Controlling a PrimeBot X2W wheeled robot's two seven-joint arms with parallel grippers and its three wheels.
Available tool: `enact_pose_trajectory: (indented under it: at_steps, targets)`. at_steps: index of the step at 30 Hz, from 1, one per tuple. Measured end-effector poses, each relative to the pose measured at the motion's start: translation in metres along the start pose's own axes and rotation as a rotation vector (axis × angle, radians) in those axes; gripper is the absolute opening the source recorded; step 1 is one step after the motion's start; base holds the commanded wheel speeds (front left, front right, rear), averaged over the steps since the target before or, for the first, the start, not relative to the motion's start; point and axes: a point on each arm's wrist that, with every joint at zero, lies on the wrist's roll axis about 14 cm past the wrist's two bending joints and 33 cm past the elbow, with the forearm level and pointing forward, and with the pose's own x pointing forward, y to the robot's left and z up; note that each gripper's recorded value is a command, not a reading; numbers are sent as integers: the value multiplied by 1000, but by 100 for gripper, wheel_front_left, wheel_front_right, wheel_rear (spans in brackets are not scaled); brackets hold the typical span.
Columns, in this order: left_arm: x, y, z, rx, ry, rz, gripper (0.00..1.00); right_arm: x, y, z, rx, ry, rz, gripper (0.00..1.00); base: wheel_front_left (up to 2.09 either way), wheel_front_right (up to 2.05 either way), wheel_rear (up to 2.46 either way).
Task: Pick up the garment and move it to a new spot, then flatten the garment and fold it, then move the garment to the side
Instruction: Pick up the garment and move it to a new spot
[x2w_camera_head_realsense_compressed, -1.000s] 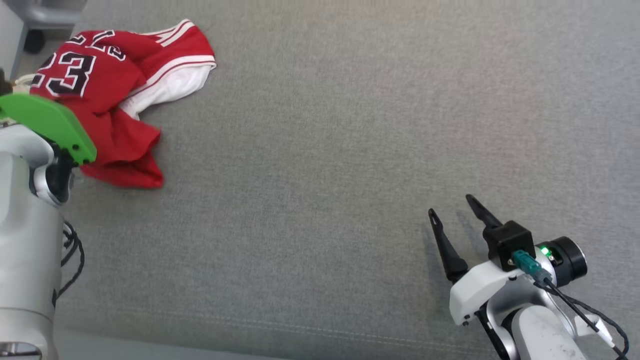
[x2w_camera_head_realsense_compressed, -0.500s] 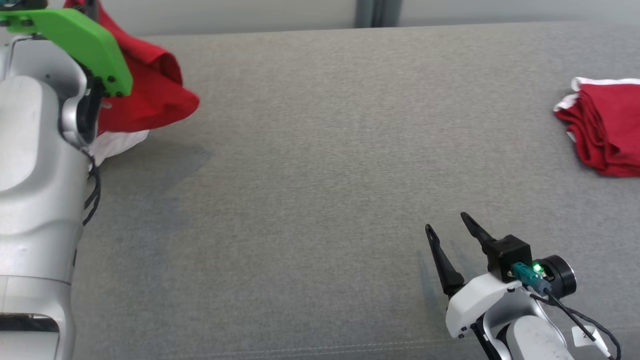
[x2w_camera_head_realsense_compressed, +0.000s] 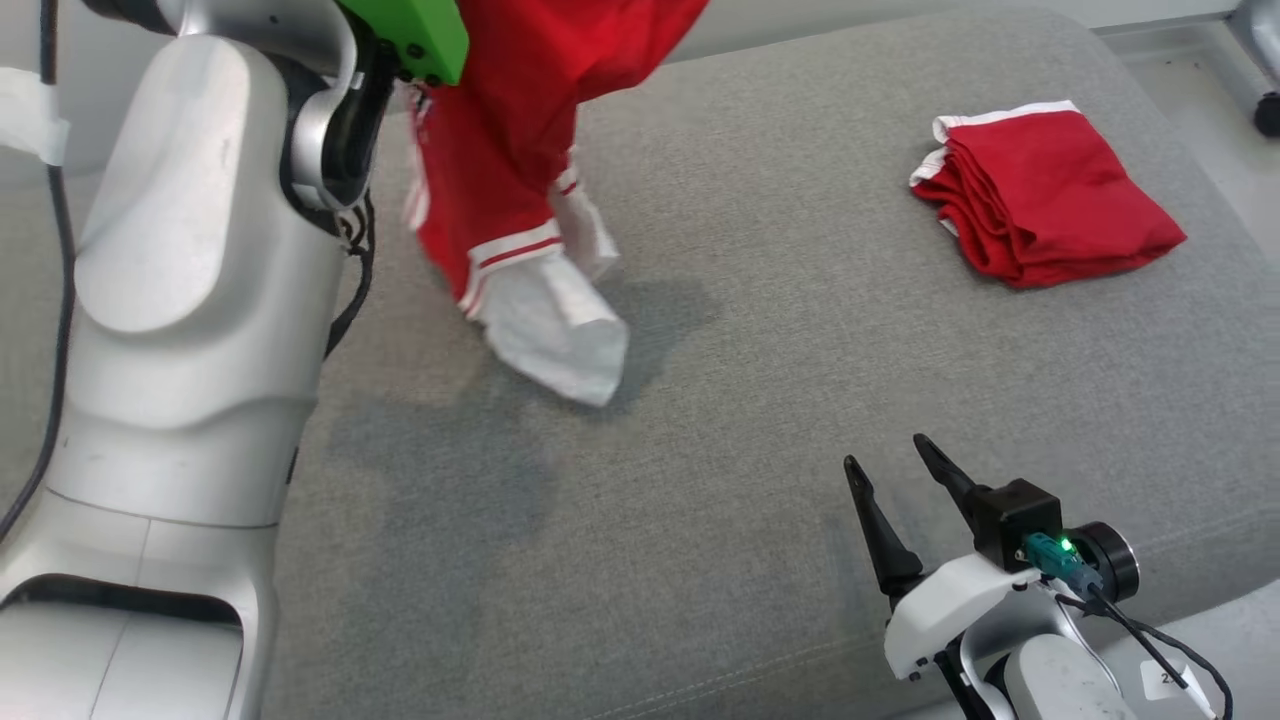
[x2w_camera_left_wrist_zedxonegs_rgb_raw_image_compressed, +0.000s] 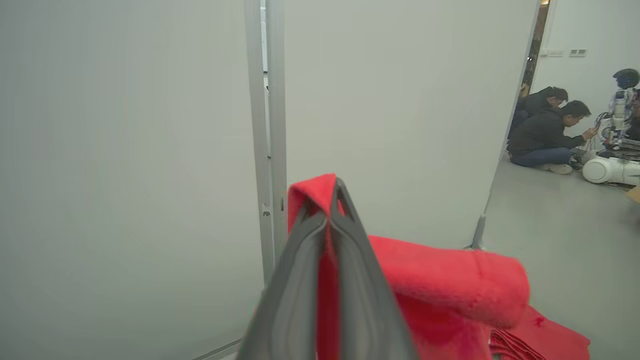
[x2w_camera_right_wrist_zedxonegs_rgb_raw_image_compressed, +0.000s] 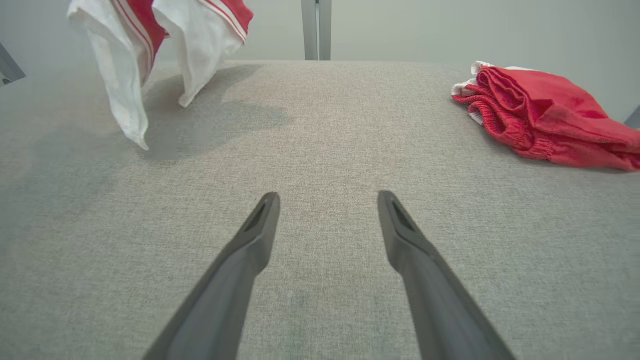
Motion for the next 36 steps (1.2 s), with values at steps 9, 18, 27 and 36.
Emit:
enact_pose_trajectory:
  at_steps: [9, 18, 27, 36]
  targets:
    - [17, -47, -10, -196, -48, -89, 0, -11, -24, -3, 11, -2, -78, 100, 0, 0, 0]
    - [-49, 50, -151, -163, 295, 197, 0, 8, -11, -5, 3, 6, -28, 100, 0, 0, 0]
    - [-110, 123, -200, -10, 427, 375, 91, 19, 4, -6, -8, 17, 22, 100, 0, 0, 0]
    - [-134, 141, -202, 8, 417, 440, 100, 15, 4, -3, -14, 14, 20, 100, 0, 0, 0]
